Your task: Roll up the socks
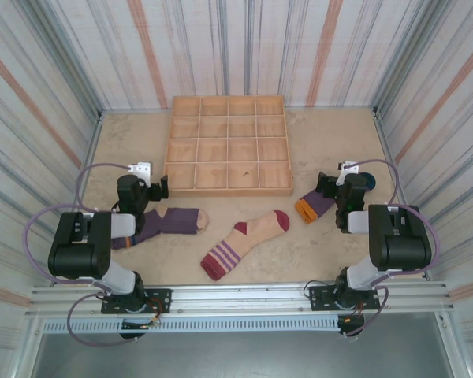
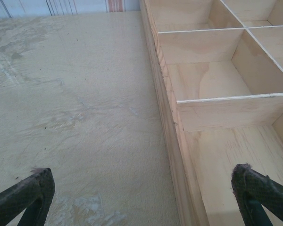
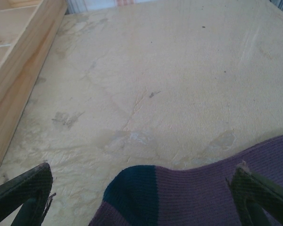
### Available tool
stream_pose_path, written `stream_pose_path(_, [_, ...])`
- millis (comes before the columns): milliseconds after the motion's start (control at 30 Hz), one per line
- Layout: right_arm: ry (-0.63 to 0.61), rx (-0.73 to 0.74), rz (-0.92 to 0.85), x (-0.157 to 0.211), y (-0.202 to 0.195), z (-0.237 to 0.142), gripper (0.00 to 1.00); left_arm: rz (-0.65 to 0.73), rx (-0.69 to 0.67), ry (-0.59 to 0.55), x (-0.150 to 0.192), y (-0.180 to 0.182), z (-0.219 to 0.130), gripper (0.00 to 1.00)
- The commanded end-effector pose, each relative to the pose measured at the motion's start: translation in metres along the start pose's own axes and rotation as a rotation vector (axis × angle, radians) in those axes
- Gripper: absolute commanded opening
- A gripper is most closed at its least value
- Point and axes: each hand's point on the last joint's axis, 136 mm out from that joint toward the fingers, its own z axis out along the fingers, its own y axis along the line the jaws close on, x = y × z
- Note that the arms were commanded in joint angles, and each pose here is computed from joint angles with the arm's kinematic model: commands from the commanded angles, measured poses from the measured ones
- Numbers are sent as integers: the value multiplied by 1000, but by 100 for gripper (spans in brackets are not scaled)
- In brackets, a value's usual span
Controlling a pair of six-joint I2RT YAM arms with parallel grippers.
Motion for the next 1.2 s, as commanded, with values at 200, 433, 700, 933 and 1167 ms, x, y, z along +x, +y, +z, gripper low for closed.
stream_pose_path(200, [144, 149, -64, -59, 11, -26, 99, -2, -110, 140, -42, 5, -7, 99])
stream_pose_path(433, [300, 138, 53, -66, 36, -83, 99, -288, -96, 335, -71, -8, -59, 99])
stream_pose_path(700, [534, -35, 156, -19, 99, -153, 99, -468, 195, 567, -44, -85, -116, 99])
stream_pose_path(933, [738, -133, 182, 38, 143, -191, 99, -522, 337, 678, -17, -138, -159, 98])
stream_pose_path(1167, [833, -222, 153, 78, 180, -206, 99, -552, 382, 808, 18, -162, -179, 96])
